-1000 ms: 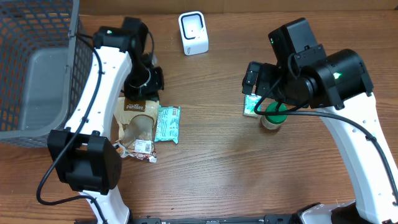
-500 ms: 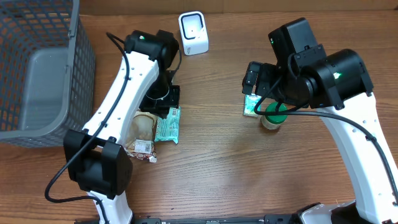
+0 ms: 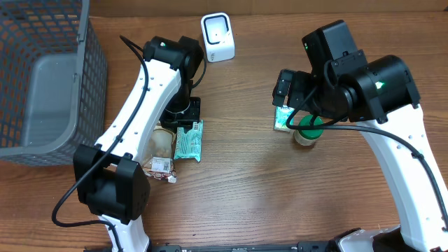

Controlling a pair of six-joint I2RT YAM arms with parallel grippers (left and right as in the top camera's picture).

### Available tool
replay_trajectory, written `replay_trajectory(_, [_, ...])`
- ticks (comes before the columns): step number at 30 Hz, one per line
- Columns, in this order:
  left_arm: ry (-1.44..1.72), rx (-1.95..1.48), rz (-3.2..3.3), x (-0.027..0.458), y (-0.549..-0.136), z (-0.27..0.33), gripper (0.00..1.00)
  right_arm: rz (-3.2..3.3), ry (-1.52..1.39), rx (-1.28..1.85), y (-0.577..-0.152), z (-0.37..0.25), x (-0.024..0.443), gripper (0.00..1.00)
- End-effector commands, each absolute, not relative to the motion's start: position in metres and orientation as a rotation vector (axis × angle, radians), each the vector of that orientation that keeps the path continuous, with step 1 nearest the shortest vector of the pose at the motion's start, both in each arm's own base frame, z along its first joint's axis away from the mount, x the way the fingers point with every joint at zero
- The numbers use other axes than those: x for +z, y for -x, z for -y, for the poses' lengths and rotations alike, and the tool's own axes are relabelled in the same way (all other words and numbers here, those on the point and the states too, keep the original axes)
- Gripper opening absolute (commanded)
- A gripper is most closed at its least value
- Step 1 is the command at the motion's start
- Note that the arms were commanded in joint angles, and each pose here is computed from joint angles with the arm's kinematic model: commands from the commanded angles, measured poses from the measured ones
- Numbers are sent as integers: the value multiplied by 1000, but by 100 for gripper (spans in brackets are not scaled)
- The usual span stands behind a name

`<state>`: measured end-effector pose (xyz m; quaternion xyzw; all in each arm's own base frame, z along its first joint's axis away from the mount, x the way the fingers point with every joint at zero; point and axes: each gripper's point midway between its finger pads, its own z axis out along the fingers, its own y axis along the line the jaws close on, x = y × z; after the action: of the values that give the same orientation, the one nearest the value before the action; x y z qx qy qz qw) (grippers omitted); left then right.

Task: Scan the item barcode
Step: 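Move the left gripper over the green wet-wipes pack, then lower and close the left gripper on the wet-wipes pack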

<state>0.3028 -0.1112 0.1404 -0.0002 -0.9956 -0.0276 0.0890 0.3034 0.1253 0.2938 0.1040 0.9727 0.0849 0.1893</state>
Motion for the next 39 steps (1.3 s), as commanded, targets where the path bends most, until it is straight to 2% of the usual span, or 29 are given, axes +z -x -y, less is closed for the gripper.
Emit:
replay_trajectory(1, [-53,-116,2959,132,-299,109,27,-2715,-302,234,-305,-122,298,100])
replay_trajectory(5, [-85,-120,2955,118,-299,109,29,-2715,-301,234,-305,-122,298,100])
replay_trajectory(9, [-119,-128,2946,102,-296,108,39,-2715,-302,234,-305,-122,298,100])
replay_trajectory(14, [-118,-140,2924,84,-289,106,48,-2715,-301,234,-305,-122,298,100])
replay_trajectory(23, [-178,-150,2919,60,-284,104,48,-2715,-302,234,-305,-122,298,100])
replay_trajectory(28, [-219,-132,2959,45,-291,106,42,-2715,-302,234,-305,-122,298,100])
replay_trajectory(39, [-263,-108,3003,26,-297,108,38,-2715,-302,234,-305,-122,298,100])
